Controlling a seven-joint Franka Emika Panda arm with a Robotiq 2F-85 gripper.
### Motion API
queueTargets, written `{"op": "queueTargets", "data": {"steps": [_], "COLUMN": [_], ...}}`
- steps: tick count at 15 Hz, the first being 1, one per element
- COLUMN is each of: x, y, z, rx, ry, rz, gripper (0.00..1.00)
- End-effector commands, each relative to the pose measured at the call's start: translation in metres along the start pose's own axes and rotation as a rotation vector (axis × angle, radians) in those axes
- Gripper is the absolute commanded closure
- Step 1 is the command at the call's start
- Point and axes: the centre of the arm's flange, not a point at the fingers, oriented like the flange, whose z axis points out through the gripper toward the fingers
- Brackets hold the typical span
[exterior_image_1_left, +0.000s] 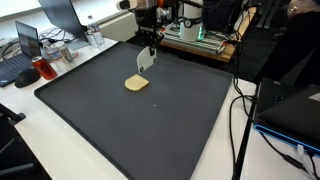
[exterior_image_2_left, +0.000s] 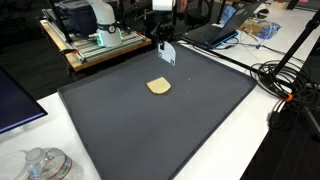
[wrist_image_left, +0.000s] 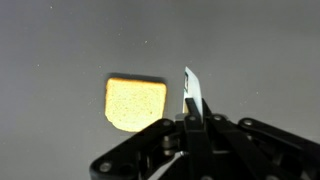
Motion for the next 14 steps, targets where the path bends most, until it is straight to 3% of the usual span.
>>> {"op": "queueTargets", "data": {"steps": [1, 7, 14], "x": [0.005, 0.016, 0.036], "y": [0.012, 0.030, 0.033], "z": [0.035, 0.065, 0.084], "rx": [0.016, 0.023, 0.007], "ry": [-0.029, 0.018, 0.008], "rz": [0.020, 0.050, 0.040], "gripper": [0.99, 0.99, 0.99]}}
